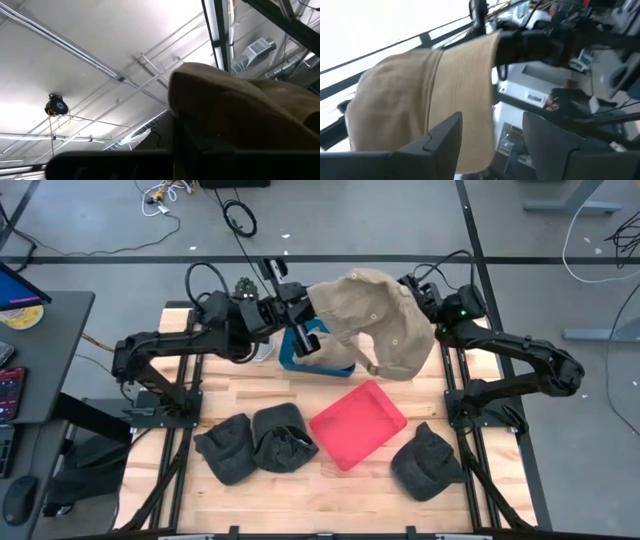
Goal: Pick & Place hat
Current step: Put the brown cap into the blue bin
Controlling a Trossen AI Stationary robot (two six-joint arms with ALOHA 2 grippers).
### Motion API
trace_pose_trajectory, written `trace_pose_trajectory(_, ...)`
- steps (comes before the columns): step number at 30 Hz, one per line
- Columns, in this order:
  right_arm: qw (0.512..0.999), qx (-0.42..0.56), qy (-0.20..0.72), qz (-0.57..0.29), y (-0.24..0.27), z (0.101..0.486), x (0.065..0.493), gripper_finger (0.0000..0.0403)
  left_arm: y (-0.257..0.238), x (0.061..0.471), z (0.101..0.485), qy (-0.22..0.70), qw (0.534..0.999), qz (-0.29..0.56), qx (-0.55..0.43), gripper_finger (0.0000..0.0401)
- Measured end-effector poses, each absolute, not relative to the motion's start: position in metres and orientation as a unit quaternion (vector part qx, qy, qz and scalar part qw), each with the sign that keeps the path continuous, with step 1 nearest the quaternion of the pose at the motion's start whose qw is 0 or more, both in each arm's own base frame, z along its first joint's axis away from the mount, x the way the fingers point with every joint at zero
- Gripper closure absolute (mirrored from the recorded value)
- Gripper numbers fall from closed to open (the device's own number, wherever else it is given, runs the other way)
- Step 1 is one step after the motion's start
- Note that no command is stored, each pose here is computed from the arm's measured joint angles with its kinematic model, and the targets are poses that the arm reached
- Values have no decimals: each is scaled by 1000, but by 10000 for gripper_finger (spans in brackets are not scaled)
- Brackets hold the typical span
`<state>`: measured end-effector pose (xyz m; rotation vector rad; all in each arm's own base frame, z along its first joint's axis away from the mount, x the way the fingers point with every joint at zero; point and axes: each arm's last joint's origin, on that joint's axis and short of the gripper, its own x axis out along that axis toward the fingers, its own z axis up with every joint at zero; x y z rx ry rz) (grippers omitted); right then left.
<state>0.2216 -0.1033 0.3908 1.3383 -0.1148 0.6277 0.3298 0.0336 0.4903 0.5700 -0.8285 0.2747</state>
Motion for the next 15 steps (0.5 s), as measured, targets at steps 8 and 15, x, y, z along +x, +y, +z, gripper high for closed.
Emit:
trace_pose_trajectory(8, 726, 617, -61, 297, -95, 393, 225, 193, 44, 339, 482, -416, 875, 105, 222, 393)
trace_pose_trajectory(15, 724, 600, -93, 326, -93, 400, 219, 193, 43, 349, 473, -400, 892, 80, 193, 393)
